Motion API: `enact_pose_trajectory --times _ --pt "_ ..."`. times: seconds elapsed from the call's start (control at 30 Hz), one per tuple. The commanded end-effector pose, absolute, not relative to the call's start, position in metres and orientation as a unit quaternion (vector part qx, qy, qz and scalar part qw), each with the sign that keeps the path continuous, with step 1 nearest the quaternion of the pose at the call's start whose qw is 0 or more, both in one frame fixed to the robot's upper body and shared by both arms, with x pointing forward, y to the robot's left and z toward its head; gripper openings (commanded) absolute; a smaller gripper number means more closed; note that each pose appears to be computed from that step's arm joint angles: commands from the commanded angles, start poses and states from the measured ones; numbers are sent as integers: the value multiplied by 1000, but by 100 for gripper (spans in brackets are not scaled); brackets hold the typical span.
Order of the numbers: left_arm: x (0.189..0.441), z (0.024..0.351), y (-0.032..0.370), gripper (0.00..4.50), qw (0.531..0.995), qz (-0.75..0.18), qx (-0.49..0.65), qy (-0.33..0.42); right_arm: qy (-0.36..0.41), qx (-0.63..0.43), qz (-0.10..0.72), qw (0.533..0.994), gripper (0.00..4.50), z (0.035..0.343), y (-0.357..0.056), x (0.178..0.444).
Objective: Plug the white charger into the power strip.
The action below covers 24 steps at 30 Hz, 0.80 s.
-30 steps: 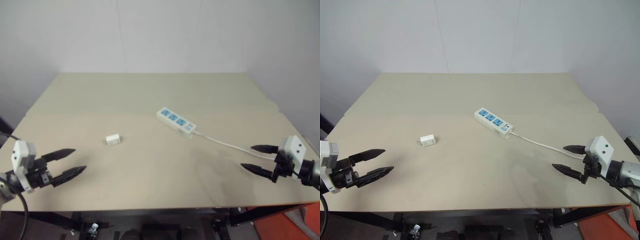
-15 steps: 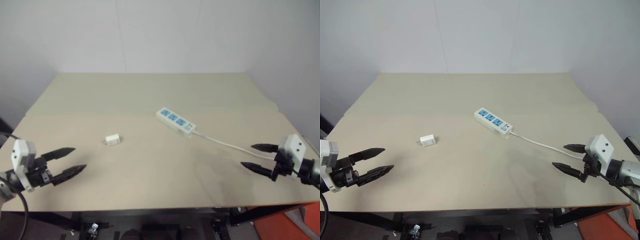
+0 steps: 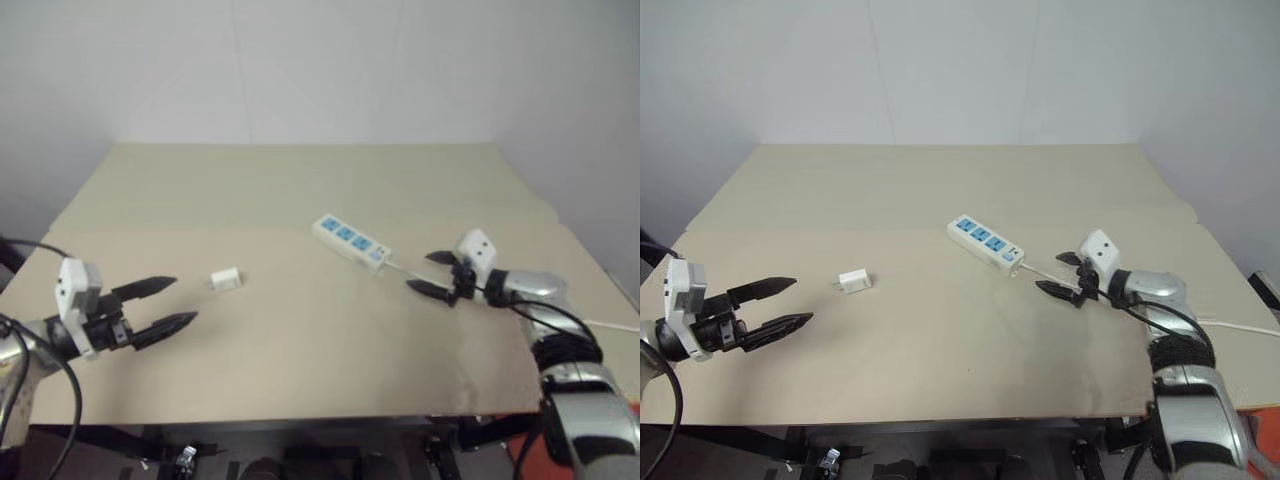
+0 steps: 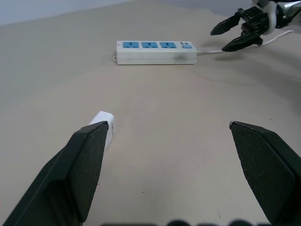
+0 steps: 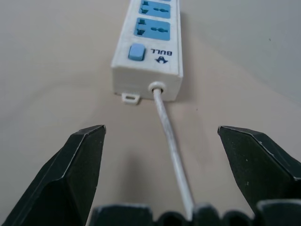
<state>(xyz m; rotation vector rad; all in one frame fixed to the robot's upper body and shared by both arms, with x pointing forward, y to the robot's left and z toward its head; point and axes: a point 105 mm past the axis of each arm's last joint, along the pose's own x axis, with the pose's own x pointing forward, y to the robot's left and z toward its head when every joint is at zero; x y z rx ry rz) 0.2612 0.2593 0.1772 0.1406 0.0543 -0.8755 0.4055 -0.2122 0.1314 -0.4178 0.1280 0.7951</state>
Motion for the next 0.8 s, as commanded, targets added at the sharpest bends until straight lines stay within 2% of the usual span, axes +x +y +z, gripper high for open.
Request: enact_pose_trajectory --times 0.03,0.27,0.3,0.37,0.53,0.73,0.8 --pt "260 184 254 450 899 -430 80 11 63 -214 370 902 448 135 -210 417" --pt "256 182 253 450 900 -428 79 11 95 -206 360 905 448 128 -204 426" --pt "256 182 253 450 901 -426 79 12 98 -207 361 904 431 127 -202 426" --pt "255 180 253 450 902 -424 79 12 105 -205 363 903 389 125 -199 427" --pt "253 177 249 450 902 -425 76 13 130 -226 374 890 213 115 -192 426" --pt "251 175 249 450 904 -422 73 14 123 -238 387 882 8 116 -185 426" --pt "250 174 250 450 904 -420 72 14 116 -246 389 880 4 117 -184 426"
